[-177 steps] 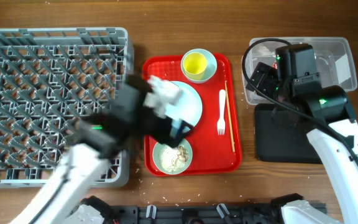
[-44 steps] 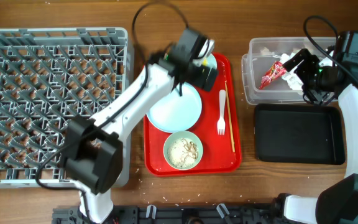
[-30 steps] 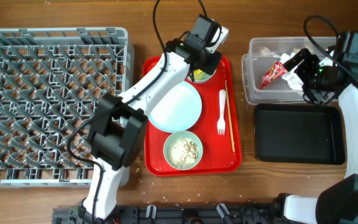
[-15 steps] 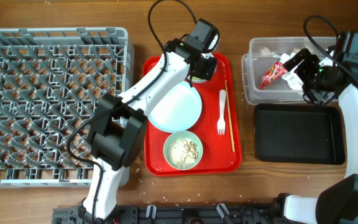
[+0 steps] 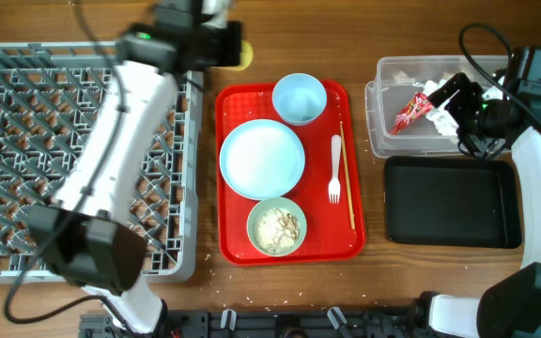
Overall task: Sort waste into correct bins and load items into the dishwasher rack
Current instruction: 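Lift the yellow cup with the left gripper into the dish rack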
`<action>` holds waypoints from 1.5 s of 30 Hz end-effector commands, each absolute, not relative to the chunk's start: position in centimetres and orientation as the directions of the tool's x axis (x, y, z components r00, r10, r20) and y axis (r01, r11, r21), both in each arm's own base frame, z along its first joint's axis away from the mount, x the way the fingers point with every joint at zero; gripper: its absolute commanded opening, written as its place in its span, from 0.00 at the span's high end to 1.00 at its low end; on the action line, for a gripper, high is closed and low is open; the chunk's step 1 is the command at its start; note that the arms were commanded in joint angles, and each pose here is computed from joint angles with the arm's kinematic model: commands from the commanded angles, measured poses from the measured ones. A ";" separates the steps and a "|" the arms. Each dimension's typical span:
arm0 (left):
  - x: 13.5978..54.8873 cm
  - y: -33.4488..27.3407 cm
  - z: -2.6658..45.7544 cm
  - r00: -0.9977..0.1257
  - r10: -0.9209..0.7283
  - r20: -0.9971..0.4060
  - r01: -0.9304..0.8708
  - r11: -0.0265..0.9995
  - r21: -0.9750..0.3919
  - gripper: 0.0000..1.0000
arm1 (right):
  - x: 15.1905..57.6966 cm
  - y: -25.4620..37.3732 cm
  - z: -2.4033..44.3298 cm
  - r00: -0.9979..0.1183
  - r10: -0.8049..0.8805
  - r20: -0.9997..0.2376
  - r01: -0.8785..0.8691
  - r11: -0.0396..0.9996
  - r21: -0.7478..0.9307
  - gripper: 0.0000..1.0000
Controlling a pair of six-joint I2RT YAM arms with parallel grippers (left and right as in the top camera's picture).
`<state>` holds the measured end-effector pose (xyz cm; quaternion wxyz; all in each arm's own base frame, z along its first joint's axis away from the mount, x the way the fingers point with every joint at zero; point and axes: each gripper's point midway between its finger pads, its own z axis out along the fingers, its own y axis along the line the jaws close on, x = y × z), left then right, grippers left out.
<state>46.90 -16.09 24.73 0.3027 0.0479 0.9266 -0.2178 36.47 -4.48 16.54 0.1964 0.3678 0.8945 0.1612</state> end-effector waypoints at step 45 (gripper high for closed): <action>33.6 18.3 10.8 -0.497 -0.868 -0.020 -0.635 0.379 -0.673 0.80 | 36.7 -4.7 17.2 -0.640 0.725 -0.255 0.593 0.677 0.437 0.00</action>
